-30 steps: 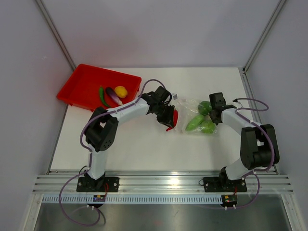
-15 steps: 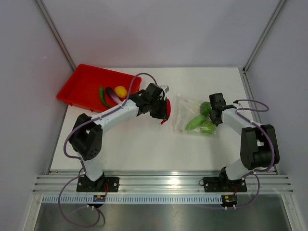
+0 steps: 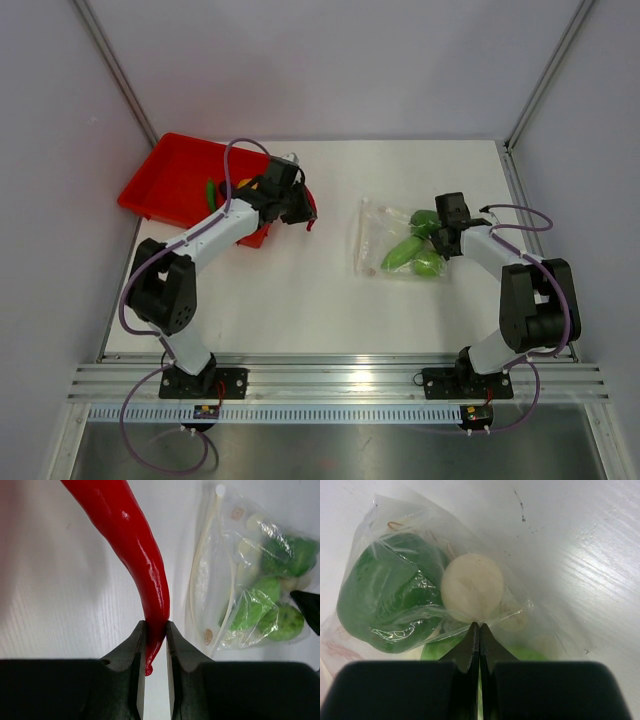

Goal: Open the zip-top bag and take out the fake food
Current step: Place the fake vegetable in the bin.

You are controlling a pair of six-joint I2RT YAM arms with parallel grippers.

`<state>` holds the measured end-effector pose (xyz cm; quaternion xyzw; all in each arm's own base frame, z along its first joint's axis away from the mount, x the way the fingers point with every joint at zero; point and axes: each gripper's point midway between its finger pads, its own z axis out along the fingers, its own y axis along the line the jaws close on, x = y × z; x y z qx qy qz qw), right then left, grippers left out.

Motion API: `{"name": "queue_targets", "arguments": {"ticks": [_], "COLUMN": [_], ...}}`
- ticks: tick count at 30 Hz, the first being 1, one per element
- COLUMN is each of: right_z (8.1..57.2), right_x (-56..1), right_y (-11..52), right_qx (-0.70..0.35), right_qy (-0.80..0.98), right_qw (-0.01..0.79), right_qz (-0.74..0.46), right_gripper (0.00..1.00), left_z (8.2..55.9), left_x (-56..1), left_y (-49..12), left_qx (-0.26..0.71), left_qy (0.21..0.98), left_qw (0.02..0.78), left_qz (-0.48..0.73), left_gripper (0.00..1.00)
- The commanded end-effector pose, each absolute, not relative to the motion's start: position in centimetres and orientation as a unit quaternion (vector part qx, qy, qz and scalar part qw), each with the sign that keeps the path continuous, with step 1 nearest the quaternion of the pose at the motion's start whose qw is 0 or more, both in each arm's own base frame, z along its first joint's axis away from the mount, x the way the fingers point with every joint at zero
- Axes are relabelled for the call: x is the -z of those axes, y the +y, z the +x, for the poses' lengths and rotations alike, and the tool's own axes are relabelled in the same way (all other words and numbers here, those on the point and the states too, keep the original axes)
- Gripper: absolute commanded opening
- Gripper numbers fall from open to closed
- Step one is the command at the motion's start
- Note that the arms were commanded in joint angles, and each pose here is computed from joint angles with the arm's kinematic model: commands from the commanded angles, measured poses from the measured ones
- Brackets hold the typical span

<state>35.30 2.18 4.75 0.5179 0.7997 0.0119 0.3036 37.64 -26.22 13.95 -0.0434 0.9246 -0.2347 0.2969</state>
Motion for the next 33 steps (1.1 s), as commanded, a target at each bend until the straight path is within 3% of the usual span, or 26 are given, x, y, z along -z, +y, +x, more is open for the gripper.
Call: {"name": "queue_targets", "arguments": {"ticks": [1,21,33], "right_z": [36.2,36.5,36.9], "right_x": [-6.0,-5.9,-5.8], "right_y": [3.0,4.3,5.0], "right_qx": [-0.05,-0.079,-0.088], "right_qy": [0.799,0.817,0.83], "right_qw": [0.315,0.306,0.298], "right_qz": [0.51,0.483,0.464], "right_gripper": [0.0,0.0,0.0], "left_z": [40.6,48.1,48.9], "left_x": [-18.6,-20.5,-19.4], "left_y": [-25.2,-9.2,-1.3], "left_qx": [0.263,0.293,0.207], "left_qy": [0.886,0.828,0.834], "left_qw": [0.366,0.369,0.375], "left_qz": [-0.106,-0.305,-0.347], "left_gripper": [0.0,0.0,0.0]}}
